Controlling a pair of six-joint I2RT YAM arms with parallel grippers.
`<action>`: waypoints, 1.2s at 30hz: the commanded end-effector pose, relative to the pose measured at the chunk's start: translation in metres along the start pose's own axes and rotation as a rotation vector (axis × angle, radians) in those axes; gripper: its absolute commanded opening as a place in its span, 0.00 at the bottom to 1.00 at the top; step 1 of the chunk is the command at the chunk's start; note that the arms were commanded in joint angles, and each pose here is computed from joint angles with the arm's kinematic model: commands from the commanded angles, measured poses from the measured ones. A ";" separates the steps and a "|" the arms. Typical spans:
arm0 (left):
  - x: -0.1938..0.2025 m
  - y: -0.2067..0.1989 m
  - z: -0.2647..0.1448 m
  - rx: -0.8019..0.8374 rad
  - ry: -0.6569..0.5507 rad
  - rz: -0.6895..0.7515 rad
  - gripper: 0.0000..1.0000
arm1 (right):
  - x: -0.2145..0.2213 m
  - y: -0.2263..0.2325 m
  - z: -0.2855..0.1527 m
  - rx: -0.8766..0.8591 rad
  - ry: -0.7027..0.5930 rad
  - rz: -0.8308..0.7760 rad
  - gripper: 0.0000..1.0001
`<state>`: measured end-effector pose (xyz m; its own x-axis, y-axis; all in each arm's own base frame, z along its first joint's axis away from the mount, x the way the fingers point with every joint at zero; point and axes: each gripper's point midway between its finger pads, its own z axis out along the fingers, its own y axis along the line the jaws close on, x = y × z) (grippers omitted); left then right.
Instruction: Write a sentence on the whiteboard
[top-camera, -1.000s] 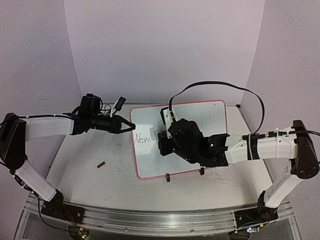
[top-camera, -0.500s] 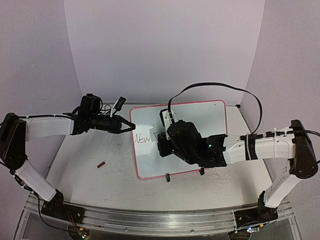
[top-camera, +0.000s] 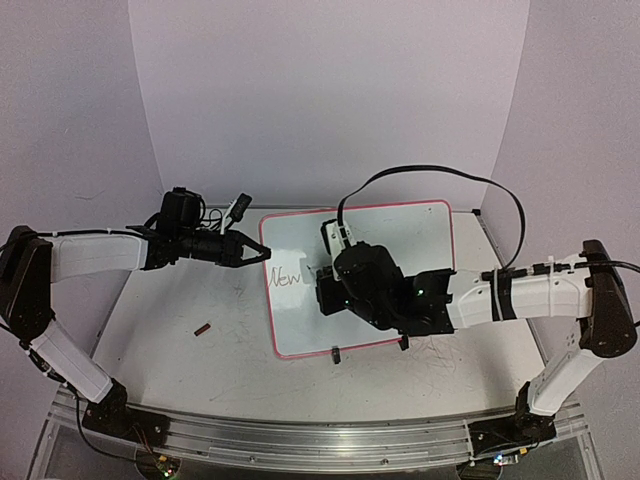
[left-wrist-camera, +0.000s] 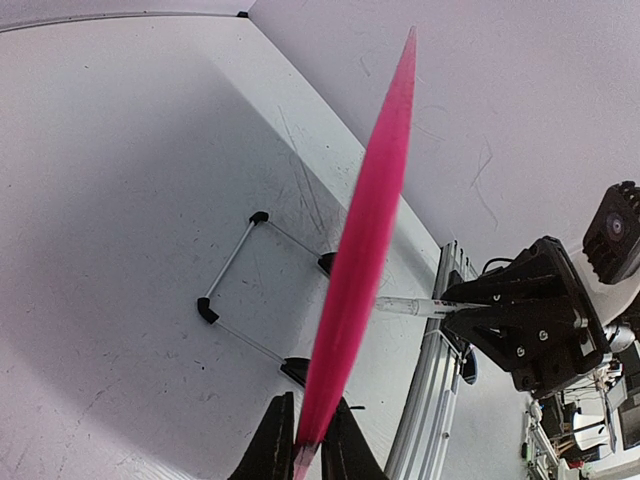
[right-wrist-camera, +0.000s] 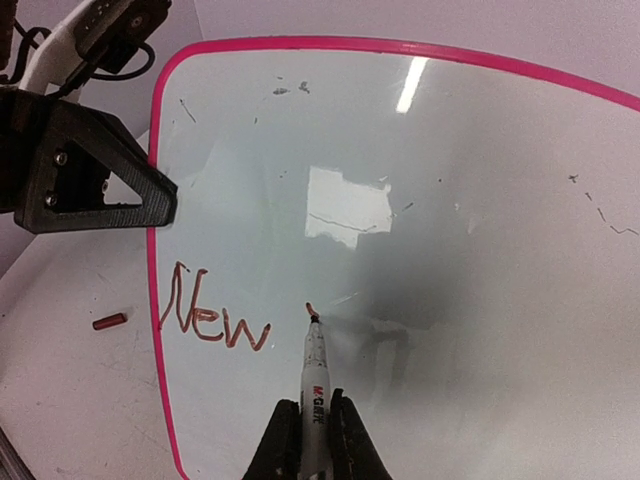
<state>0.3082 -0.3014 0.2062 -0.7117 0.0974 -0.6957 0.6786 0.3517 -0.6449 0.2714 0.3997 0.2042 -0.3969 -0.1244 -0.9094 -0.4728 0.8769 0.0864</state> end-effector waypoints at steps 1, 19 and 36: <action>-0.003 -0.011 0.001 0.034 -0.008 0.033 0.10 | -0.017 0.006 -0.014 -0.061 -0.045 0.012 0.00; -0.003 -0.012 0.001 0.034 -0.007 0.035 0.10 | -0.003 0.007 0.000 -0.027 -0.019 0.004 0.00; -0.003 -0.012 0.001 0.033 -0.006 0.034 0.10 | -0.003 -0.001 -0.002 0.015 -0.010 0.007 0.00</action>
<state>0.3080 -0.3015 0.2062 -0.7110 0.0982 -0.6963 0.6794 0.3513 -0.6442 0.2691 0.3980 0.2008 -0.3983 -0.1257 -0.9086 -0.4773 0.8743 0.0883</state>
